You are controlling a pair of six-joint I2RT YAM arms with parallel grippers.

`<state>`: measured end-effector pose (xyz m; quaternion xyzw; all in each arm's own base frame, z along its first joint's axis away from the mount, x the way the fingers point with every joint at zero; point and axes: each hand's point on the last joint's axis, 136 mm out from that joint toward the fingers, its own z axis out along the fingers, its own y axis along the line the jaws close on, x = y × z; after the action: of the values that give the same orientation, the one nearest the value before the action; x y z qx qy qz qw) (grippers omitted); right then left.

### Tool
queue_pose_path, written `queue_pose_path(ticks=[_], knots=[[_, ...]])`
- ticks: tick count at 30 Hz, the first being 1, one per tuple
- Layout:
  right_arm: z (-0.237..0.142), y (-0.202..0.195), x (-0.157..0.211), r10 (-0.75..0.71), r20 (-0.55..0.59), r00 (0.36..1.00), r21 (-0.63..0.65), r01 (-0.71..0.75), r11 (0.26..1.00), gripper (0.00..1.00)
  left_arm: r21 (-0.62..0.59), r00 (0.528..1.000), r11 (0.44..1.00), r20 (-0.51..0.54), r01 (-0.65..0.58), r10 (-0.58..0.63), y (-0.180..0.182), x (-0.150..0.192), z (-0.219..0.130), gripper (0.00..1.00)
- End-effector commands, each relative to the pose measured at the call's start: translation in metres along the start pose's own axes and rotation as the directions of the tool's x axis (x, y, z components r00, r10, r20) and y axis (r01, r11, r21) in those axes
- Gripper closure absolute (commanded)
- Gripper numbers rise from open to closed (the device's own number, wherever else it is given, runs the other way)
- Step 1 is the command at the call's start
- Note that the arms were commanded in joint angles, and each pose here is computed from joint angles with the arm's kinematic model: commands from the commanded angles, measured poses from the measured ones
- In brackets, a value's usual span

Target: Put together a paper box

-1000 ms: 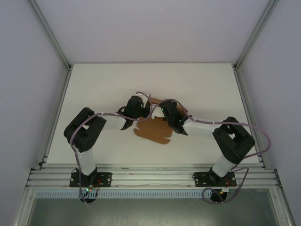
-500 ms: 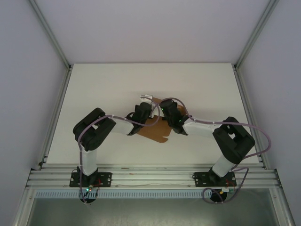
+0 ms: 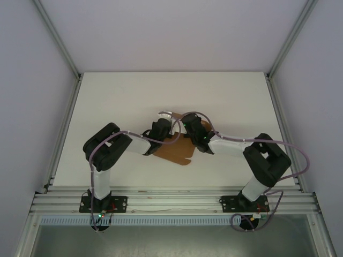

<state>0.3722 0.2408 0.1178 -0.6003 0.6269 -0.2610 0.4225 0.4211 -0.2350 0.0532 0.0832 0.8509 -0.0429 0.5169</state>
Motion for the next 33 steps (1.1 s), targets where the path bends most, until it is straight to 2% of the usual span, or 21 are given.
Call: queue_pose_path(ticks=[1, 4, 5, 6, 7, 10, 13, 15, 17, 21, 25, 28, 33], knots=[[-0.013, 0.011, 0.006, 0.046, -0.012, 0.999, -0.065, -0.046, 0.997, 0.91, -0.024, 1.0, 1.0, -0.001, -0.011, 0.011, 0.009, 0.001, 0.003, 1.0], [-0.024, 0.001, 0.011, 0.112, -0.027, 0.993, -0.07, -0.114, 0.991, 0.45, -0.002, 0.999, 0.999, 0.005, -0.032, 0.032, 0.008, 0.001, -0.001, 1.0], [-0.029, -0.002, 0.014, 0.137, -0.033, 0.99, -0.082, -0.139, 0.987, 0.22, 0.006, 0.999, 0.999, 0.007, -0.036, 0.036, 0.007, 0.002, -0.002, 1.0], [-0.033, -0.004, 0.016, 0.163, -0.032, 0.986, -0.087, -0.165, 0.983, 0.15, 0.017, 0.999, 0.999, 0.009, -0.045, 0.045, 0.006, 0.003, -0.003, 1.0], [-0.039, -0.005, 0.019, 0.184, -0.025, 0.983, -0.094, -0.185, 0.978, 0.0, 0.026, 0.998, 0.998, 0.01, -0.056, 0.055, 0.005, 0.003, -0.004, 1.0], [-0.06, -0.012, 0.019, 0.274, 0.041, 0.961, -0.123, -0.267, 0.956, 0.0, 0.054, 0.998, 0.996, 0.01, -0.067, 0.066, 0.001, 0.006, -0.005, 1.0], [-0.085, -0.021, 0.016, 0.412, 0.138, 0.901, -0.191, -0.384, 0.903, 0.0, 0.099, 0.998, 0.993, 0.021, -0.069, 0.067, -0.006, 0.007, -0.007, 1.0], [-0.097, -0.037, 0.015, 0.519, 0.218, 0.827, -0.202, -0.482, 0.853, 0.0, 0.134, 0.996, 0.989, 0.061, -0.065, 0.057, -0.01, -0.004, -0.014, 1.0], [-0.104, -0.064, 0.017, 0.641, 0.274, 0.717, -0.188, -0.614, 0.767, 0.0, 0.175, 0.994, 0.982, 0.092, -0.071, 0.056, -0.016, -0.006, -0.018, 1.0], [-0.1, -0.105, 0.019, 0.804, 0.251, 0.539, -0.229, -0.773, 0.591, 0.0, 0.251, 0.99, 0.963, 0.121, -0.099, 0.07, -0.029, -0.006, -0.022, 1.0], [-0.066, -0.108, 0.008, 0.854, 0.145, 0.5, -0.287, -0.805, 0.52, 0.0, 0.272, 0.987, 0.957, 0.152, -0.099, 0.059, -0.033, -0.011, -0.024, 1.0], [-0.039, -0.098, 0.0, 0.851, 0.088, 0.517, -0.328, -0.792, 0.515, 0.0, 0.271, 0.985, 0.958, 0.169, -0.089, 0.044, -0.033, -0.016, -0.025, 1.0], [-0.003, -0.078, -0.017, 0.841, 0.028, 0.54, -0.412, -0.76, 0.502, 0.0, 0.274, 0.989, 0.958, 0.139, -0.084, 0.047, -0.035, -0.003, -0.017, 1.0]])
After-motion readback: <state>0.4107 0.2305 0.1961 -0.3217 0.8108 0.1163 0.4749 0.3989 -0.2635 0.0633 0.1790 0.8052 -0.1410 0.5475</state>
